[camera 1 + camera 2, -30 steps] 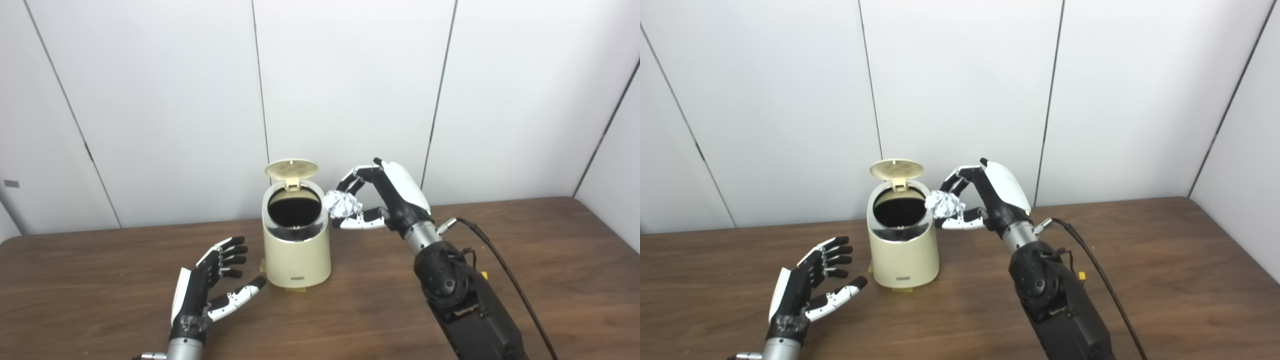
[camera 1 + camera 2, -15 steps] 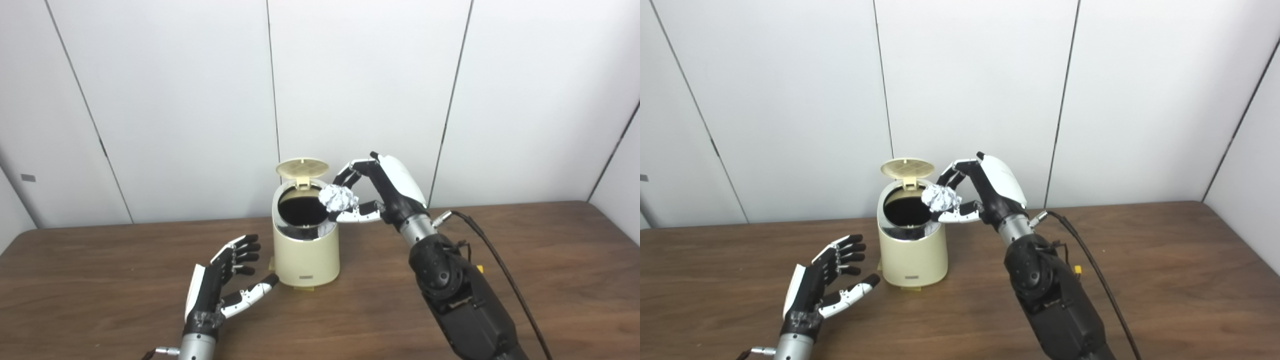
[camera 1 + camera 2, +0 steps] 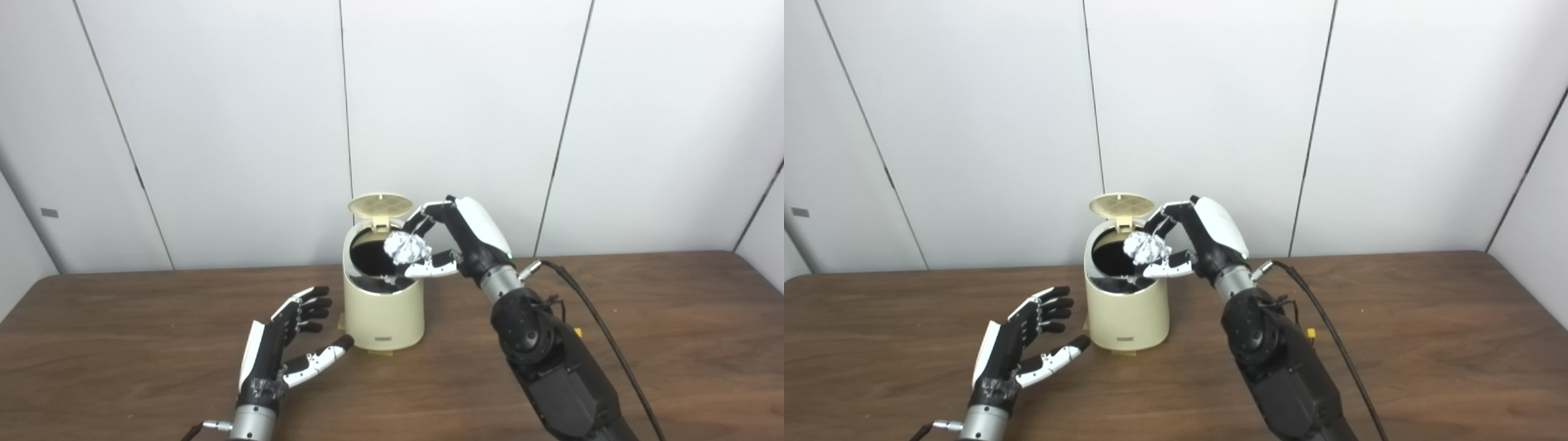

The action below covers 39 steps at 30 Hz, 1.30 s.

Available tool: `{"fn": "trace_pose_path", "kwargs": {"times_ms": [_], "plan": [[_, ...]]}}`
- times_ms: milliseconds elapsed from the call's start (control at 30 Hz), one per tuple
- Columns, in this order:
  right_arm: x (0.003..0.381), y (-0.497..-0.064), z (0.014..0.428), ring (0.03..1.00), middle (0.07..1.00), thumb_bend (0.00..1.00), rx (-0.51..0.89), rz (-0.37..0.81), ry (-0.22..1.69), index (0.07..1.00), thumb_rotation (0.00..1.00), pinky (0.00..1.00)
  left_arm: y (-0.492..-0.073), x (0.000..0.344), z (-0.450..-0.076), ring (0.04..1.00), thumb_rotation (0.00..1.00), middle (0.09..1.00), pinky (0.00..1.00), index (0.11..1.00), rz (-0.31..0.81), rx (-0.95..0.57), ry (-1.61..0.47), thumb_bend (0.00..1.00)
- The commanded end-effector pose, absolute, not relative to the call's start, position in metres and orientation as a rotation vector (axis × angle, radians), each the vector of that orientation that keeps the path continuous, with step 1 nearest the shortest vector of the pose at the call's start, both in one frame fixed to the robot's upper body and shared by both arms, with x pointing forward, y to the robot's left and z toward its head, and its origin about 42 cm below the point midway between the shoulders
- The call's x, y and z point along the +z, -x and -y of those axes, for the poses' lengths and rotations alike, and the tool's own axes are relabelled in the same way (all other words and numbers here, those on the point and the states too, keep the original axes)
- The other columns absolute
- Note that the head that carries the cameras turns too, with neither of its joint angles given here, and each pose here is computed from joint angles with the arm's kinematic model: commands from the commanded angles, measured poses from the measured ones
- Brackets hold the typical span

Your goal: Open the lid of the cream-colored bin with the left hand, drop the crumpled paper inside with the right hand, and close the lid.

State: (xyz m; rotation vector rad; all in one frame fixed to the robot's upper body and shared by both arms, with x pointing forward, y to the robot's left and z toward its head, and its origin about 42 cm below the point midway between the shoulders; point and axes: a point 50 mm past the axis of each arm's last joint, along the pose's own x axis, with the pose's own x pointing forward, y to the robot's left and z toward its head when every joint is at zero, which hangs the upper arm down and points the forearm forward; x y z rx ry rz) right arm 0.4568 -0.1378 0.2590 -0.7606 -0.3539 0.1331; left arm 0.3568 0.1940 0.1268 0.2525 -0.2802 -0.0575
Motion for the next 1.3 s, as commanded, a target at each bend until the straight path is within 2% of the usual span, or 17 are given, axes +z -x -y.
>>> {"fn": "trace_pose_path", "kwargs": {"times_ms": [0, 67, 100, 133, 167, 200, 267, 333, 433, 633, 800, 900, 1000, 1100, 1200, 1267], "plan": [[0.295, -0.466, 0.128, 0.758, 0.477, 0.53, 0.118, 0.465, 0.723, 0.497, 0.00, 1.00, -0.346, 0.114, -0.186, 0.730, 0.16, 0.747, 0.67, 0.812, 0.262, -0.054, -0.251, 0.70], [0.293, -0.467, 0.127, 0.733, 0.474, 0.53, 0.138, 0.458, 0.679, 0.505, 0.00, 1.00, -0.346, 0.115, -0.185, 0.732, 0.16, 0.747, 0.68, 0.808, 0.261, -0.052, -0.250, 0.70], [0.291, -0.468, 0.126, 0.732, 0.508, 0.60, 0.155, 0.454, 0.678, 0.550, 0.04, 1.00, -0.347, 0.114, -0.185, 0.733, 0.15, 0.746, 0.68, 0.807, 0.262, -0.053, -0.247, 0.70], [0.289, -0.469, 0.125, 0.744, 0.589, 0.76, 0.174, 0.445, 0.695, 0.648, 0.12, 1.00, -0.347, 0.114, -0.185, 0.734, 0.15, 0.745, 0.68, 0.807, 0.262, -0.054, -0.243, 0.70], [0.288, -0.469, 0.125, 0.763, 0.651, 0.85, 0.186, 0.439, 0.709, 0.719, 0.17, 1.00, -0.347, 0.113, -0.185, 0.734, 0.15, 0.744, 0.68, 0.806, 0.263, -0.054, -0.241, 0.71], [0.287, -0.469, 0.125, 0.773, 0.683, 0.90, 0.199, 0.431, 0.725, 0.755, 0.20, 1.00, -0.347, 0.113, -0.185, 0.734, 0.15, 0.744, 0.68, 0.806, 0.264, -0.055, -0.239, 0.71], [0.285, -0.469, 0.126, 0.820, 0.779, 0.97, 0.211, 0.421, 0.742, 0.832, 0.25, 0.93, -0.347, 0.113, -0.184, 0.729, 0.15, 0.745, 0.67, 0.808, 0.262, -0.057, -0.236, 0.71], [0.284, -0.468, 0.128, 0.853, 0.838, 0.95, 0.219, 0.415, 0.759, 0.866, 0.28, 0.86, -0.348, 0.113, -0.184, 0.725, 0.15, 0.746, 0.65, 0.809, 0.261, -0.059, -0.237, 0.71], [0.284, -0.467, 0.131, 0.861, 0.859, 0.94, 0.221, 0.411, 0.771, 0.875, 0.29, 0.82, -0.348, 0.113, -0.184, 0.725, 0.14, 0.746, 0.65, 0.809, 0.264, -0.059, -0.242, 0.70], [0.283, -0.466, 0.134, 0.880, 0.882, 0.95, 0.230, 0.396, 0.778, 0.890, 0.29, 0.81, -0.348, 0.113, -0.185, 0.725, 0.14, 0.747, 0.65, 0.807, 0.261, -0.060, -0.239, 0.71], [0.283, -0.464, 0.137, 0.873, 0.881, 0.94, 0.235, 0.404, 0.777, 0.891, 0.30, 0.80, -0.348, 0.113, -0.185, 0.728, 0.14, 0.743, 0.67, 0.804, 0.260, -0.054, -0.242, 0.71], [0.285, -0.461, 0.140, 0.859, 0.858, 0.93, 0.215, 0.430, 0.757, 0.864, 0.27, 0.78, -0.347, 0.113, -0.185, 0.732, 0.15, 0.746, 0.67, 0.805, 0.262, -0.051, -0.240, 0.71], [0.287, -0.456, 0.149, 0.815, 0.811, 0.91, 0.185, 0.483, 0.727, 0.792, 0.23, 0.73, -0.347, 0.114, -0.185, 0.731, 0.14, 0.742, 0.67, 0.803, 0.262, -0.048, -0.240, 0.71], [0.286, -0.448, 0.162, 0.798, 0.798, 0.90, 0.157, 0.505, 0.683, 0.761, 0.21, 0.72, -0.347, 0.114, -0.186, 0.736, 0.15, 0.746, 0.67, 0.804, 0.262, -0.050, -0.243, 0.70], [0.283, -0.439, 0.176, 0.797, 0.809, 0.88, 0.144, 0.514, 0.631, 0.766, 0.20, 0.72, -0.348, 0.115, -0.186, 0.729, 0.15, 0.742, 0.66, 0.804, 0.263, -0.049, -0.247, 0.70], [0.280, -0.433, 0.186, 0.784, 0.819, 0.86, 0.134, 0.518, 0.613, 0.781, 0.18, 0.69, -0.348, 0.115, -0.187, 0.726, 0.15, 0.743, 0.65, 0.805, 0.263, -0.048, -0.248, 0.70]]}}
